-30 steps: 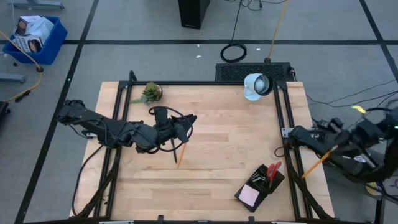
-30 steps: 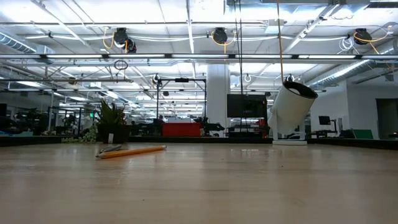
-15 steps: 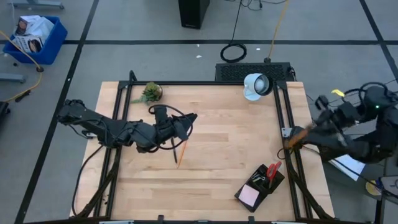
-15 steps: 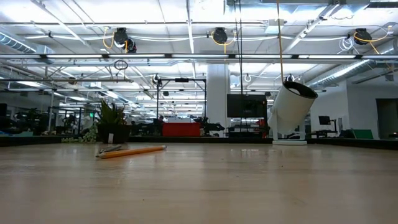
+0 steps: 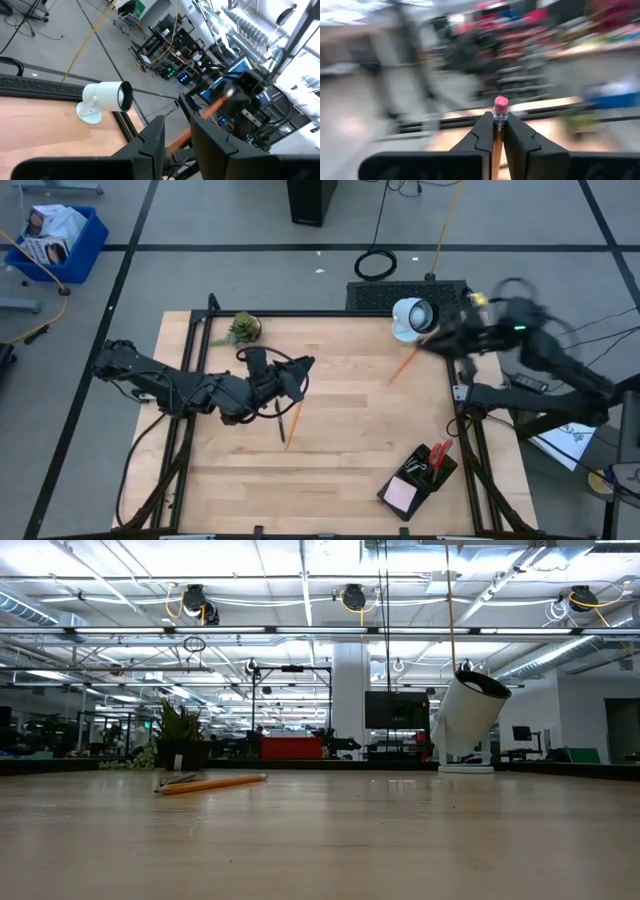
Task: Pick and place office supplies into organizer
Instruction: Put the light orange pencil into the desk organizer
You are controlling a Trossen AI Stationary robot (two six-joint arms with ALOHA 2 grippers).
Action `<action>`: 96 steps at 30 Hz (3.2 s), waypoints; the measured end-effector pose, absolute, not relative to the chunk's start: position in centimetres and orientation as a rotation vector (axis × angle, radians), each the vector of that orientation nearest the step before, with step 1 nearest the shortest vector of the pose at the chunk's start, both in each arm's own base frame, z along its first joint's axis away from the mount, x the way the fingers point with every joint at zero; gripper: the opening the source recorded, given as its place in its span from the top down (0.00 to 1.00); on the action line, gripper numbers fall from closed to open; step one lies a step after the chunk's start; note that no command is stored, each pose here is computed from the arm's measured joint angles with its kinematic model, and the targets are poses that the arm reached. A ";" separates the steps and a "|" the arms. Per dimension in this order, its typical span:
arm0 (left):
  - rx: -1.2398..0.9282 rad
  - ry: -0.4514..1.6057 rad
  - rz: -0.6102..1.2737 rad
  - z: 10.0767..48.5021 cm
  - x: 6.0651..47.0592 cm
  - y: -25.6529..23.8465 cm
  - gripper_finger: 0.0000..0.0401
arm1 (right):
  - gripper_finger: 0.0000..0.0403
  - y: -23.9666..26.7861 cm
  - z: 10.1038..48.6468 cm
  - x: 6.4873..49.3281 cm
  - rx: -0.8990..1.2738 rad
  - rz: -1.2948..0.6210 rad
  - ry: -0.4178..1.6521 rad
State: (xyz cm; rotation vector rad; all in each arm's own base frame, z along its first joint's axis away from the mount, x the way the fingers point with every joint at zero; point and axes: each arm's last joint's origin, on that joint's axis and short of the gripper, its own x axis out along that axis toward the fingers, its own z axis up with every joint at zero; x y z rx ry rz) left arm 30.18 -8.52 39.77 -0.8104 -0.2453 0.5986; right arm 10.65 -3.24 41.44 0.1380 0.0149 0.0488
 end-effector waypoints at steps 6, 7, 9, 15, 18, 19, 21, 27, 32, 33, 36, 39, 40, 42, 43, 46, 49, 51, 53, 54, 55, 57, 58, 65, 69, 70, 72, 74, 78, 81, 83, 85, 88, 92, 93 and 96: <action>-0.818 -0.241 0.584 39.8 30.2 -8.7 0.76 | 0.96 -2.2 39.0 13.7 0.326 0.478 -0.039; -0.817 -0.241 0.584 39.8 30.2 -8.6 0.76 | 0.96 -1.6 38.6 13.6 0.336 0.531 -0.046; -0.814 -0.240 0.585 39.8 30.2 -8.6 0.76 | 0.96 -0.4 38.2 13.3 0.361 0.640 -0.078; -0.813 -0.240 0.586 39.8 30.2 -8.6 0.76 | 0.96 3.0 36.6 12.9 0.486 0.707 -0.180; -0.811 -0.239 0.586 39.8 30.2 -8.6 0.76 | 0.96 4.8 36.2 12.6 0.470 0.722 -0.168; -0.811 -0.239 0.586 39.8 30.2 -8.6 0.76 | 0.96 5.4 36.2 12.3 0.461 0.726 -0.173; -0.811 -0.239 0.586 39.8 30.2 -8.6 0.76 | 0.96 6.3 36.4 11.5 0.448 0.736 -0.196; -0.806 -0.233 0.588 39.7 30.2 -8.6 0.76 | 0.96 7.6 35.6 9.3 0.366 0.689 -0.138; -0.793 -0.217 0.595 39.5 30.2 -8.6 0.76 | 0.96 8.3 33.9 8.0 0.271 0.658 0.018; -0.791 -0.215 0.596 39.5 30.2 -8.6 0.76 | 0.96 8.4 33.6 7.8 0.257 0.652 0.056; -0.795 -0.212 0.597 39.4 30.2 -8.6 0.76 | 0.96 8.9 32.8 7.5 0.233 0.640 0.130; -0.795 -0.212 0.597 39.4 30.2 -8.6 0.76 | 0.96 9.3 32.2 7.1 0.194 0.628 0.172; -0.794 -0.211 0.597 39.4 30.2 -8.6 0.76 | 0.96 9.3 32.0 7.0 0.183 0.618 0.188; -0.794 -0.211 0.597 39.4 30.2 -8.6 0.76 | 0.96 9.4 31.6 6.8 0.178 0.616 0.229; -0.792 -0.210 0.597 39.4 30.2 -8.6 0.76 | 0.96 9.5 31.5 6.7 0.184 0.623 0.244; -0.778 -0.206 0.599 39.4 30.2 -8.6 0.76 | 0.96 9.6 31.2 6.4 0.183 0.618 0.279; -0.772 -0.206 0.603 39.4 30.2 -8.5 0.76 | 0.96 9.5 30.4 6.2 0.170 0.607 0.355; -0.771 -0.205 0.608 39.4 30.2 -8.4 0.76 | 0.97 9.7 29.8 6.3 0.142 0.585 0.413; -0.766 -0.204 0.615 39.4 30.3 -8.2 0.76 | 0.97 10.0 29.3 6.3 0.105 0.569 0.447; -0.765 -0.203 0.615 39.4 30.3 -8.2 0.76 | 0.97 10.2 29.1 6.4 0.088 0.566 0.453; -0.764 -0.203 0.616 39.4 30.3 -8.2 0.76 | 0.97 10.3 29.1 6.5 0.076 0.556 0.452; -0.764 -0.205 0.621 39.4 30.3 -8.0 0.76 | 0.96 10.7 28.9 6.7 0.049 0.537 0.452; -0.765 -0.205 0.621 39.4 30.3 -8.0 0.76 | 0.96 10.8 28.8 6.8 0.040 0.527 0.453; -0.757 -0.195 0.625 39.2 30.3 -8.0 0.76 | 0.95 11.8 26.6 7.3 0.082 0.536 0.469; -0.756 -0.194 0.625 39.2 30.3 -8.0 0.76 | 0.95 12.4 25.0 7.5 0.150 0.544 0.437; -0.756 -0.193 0.625 39.2 30.3 -8.0 0.76 | 0.95 12.4 24.6 7.6 0.163 0.546 0.431; -0.754 -0.187 0.621 39.2 30.3 -8.0 0.76 | 0.95 12.5 23.9 7.6 0.173 0.546 0.430; -0.754 -0.185 0.619 39.2 30.3 -8.0 0.76 | 0.95 12.5 23.1 7.6 0.170 0.540 0.448; -0.753 -0.185 0.620 39.2 30.3 -8.0 0.76 | 0.93 12.5 21.9 7.2 0.118 0.563 0.464; -0.753 -0.185 0.620 39.2 30.3 -8.0 0.76 | 0.88 12.6 20.8 7.0 0.059 0.585 0.466; -0.752 -0.184 0.620 39.2 30.3 -8.0 0.76 | 0.84 12.7 20.4 6.9 0.076 0.597 0.445; -0.751 -0.184 0.620 39.2 30.3 -8.0 0.76 | 0.80 12.8 20.0 7.0 0.105 0.604 0.419; -0.749 -0.183 0.620 39.2 30.3 -8.0 0.76 | 0.72 12.9 20.2 7.0 0.131 0.620 0.372; -0.739 -0.170 0.625 39.0 30.3 -8.0 0.76 | 0.64 13.1 20.9 7.1 0.162 0.640 0.307; -0.739 -0.165 0.623 39.0 30.3 -8.0 0.76 | 0.62 13.1 21.0 7.1 0.177 0.640 0.305; -0.747 -0.145 0.583 38.9 30.4 -8.1 0.76 | 0.60 13.0 21.5 7.1 0.246 0.645 0.285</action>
